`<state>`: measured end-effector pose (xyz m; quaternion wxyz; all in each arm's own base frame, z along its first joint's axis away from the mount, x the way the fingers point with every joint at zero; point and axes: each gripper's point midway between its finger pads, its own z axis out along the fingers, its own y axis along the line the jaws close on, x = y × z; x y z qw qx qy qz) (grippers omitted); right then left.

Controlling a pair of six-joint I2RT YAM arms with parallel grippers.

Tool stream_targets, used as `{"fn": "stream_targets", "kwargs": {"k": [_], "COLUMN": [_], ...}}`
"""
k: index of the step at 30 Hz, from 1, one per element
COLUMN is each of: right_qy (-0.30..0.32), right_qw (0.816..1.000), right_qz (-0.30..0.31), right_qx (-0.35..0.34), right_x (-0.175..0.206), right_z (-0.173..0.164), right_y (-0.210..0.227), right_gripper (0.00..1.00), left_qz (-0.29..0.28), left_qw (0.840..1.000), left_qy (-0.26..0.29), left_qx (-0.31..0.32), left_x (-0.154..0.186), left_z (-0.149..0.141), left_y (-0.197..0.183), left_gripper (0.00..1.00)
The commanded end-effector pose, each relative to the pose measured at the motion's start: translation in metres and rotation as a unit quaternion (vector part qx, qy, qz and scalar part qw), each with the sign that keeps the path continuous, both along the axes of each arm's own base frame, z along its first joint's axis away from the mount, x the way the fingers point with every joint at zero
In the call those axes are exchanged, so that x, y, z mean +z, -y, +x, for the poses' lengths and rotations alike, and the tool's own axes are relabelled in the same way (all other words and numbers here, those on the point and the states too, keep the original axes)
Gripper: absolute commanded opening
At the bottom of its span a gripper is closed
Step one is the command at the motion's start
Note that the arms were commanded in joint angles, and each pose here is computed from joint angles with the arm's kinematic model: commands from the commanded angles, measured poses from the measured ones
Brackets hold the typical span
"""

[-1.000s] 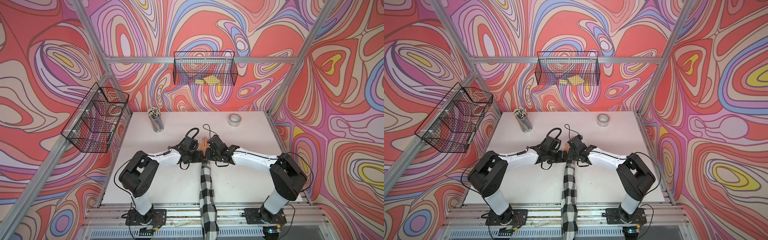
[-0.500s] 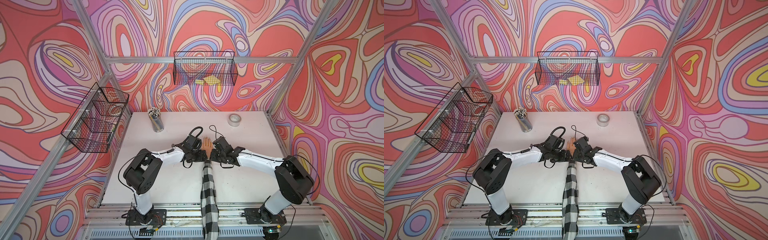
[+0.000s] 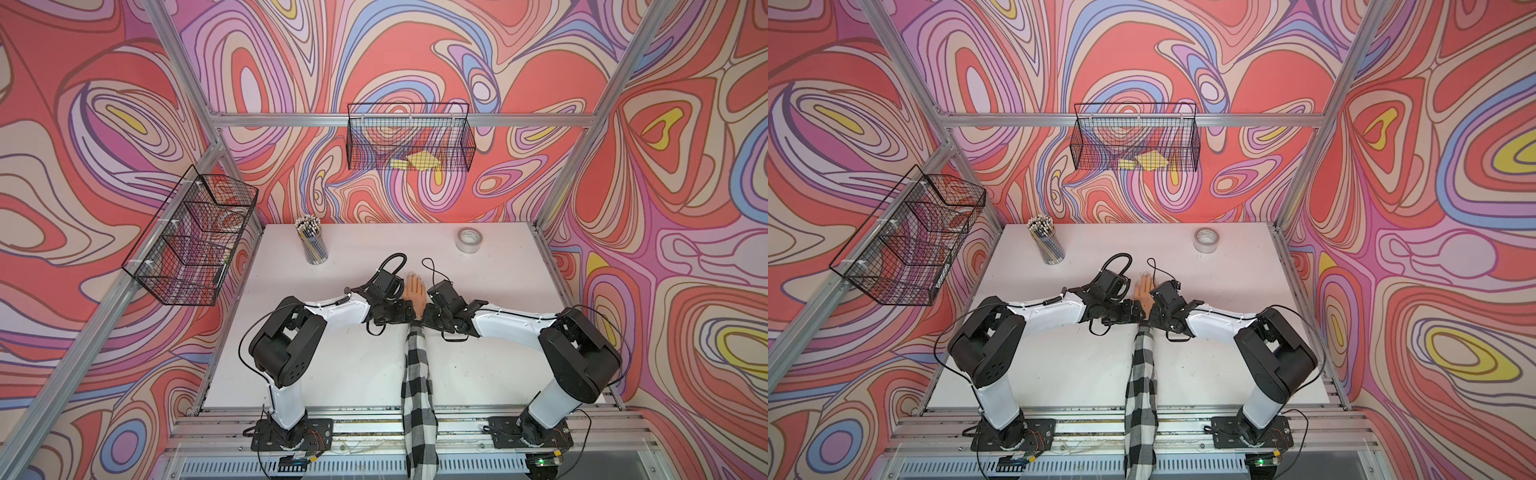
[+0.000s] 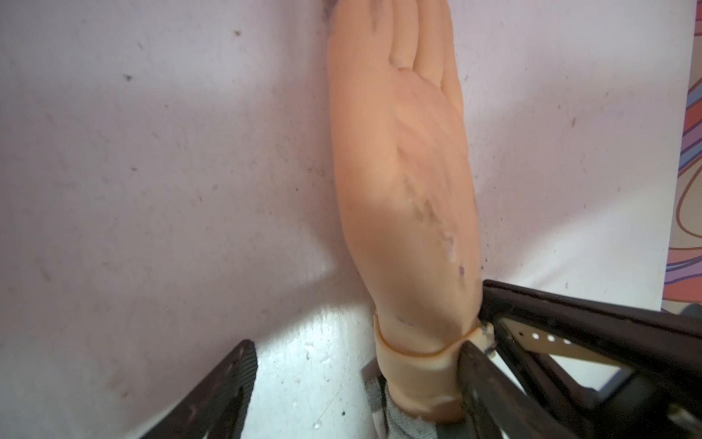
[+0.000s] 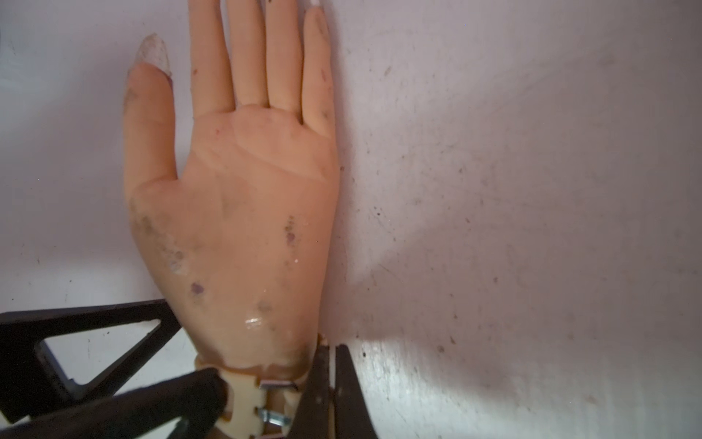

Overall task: Take off the watch
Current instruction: Untie the watch from the hand.

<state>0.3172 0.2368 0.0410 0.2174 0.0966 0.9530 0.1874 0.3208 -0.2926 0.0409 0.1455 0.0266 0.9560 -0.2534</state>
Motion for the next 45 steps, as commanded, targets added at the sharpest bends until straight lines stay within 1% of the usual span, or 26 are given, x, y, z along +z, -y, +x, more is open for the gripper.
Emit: {"fn": "stream_targets", "kwargs": {"k": [1,7,16,21,23,24,26,34,38,45], "right_qy": [-0.011,0.009,0.039,0.049,0.049,0.050,0.051,0.039,0.036,0.032], "right_qw": [1.000,0.998,0.996,0.994,0.993,0.993,0.992,0.994,0.995,0.996], "right_qz": [0.015,0.033,0.048,0.067,0.072,0.075,0.077,0.072,0.067,0.057], "right_qx": [0.025,0.047,0.064,0.075,0.078,0.079,0.081,0.074,0.067,0.055], "right_x": [-0.009,0.009,0.046,0.060,0.064,0.065,0.067,0.057,0.053,0.048], "right_z": [-0.005,0.002,0.010,0.019,0.022,0.023,0.024,0.024,0.023,0.021], "right_y": [-0.009,-0.021,-0.030,-0.043,-0.047,-0.049,-0.051,-0.049,-0.046,-0.040], "right_gripper": [0.00,0.00,0.00,0.00,0.00,0.00,0.00,0.00,0.00,0.00], "left_qz": [0.065,0.062,0.057,0.027,0.020,0.006,-0.008,-0.054,-0.064,-0.059], "left_qw": [0.997,0.997,0.998,0.999,0.999,0.999,0.999,0.998,0.998,0.998], "left_qy": [-0.051,-0.045,-0.021,0.003,0.002,0.015,0.019,0.018,0.008,0.004], "left_qx": [0.007,0.010,0.028,0.032,0.031,0.031,0.031,0.028,0.026,0.014], "left_x": [-0.036,-0.032,-0.009,0.011,0.014,0.020,0.023,0.027,0.020,0.013], "left_z": [-0.019,-0.018,-0.001,0.007,0.005,0.010,0.010,0.008,0.005,-0.002], "left_y": [-0.026,-0.027,-0.043,-0.042,-0.042,-0.037,-0.034,-0.021,-0.018,-0.009], "left_gripper": [0.84,0.84,0.85,0.86,0.86,0.86,0.87,0.87,0.87,0.87]}}
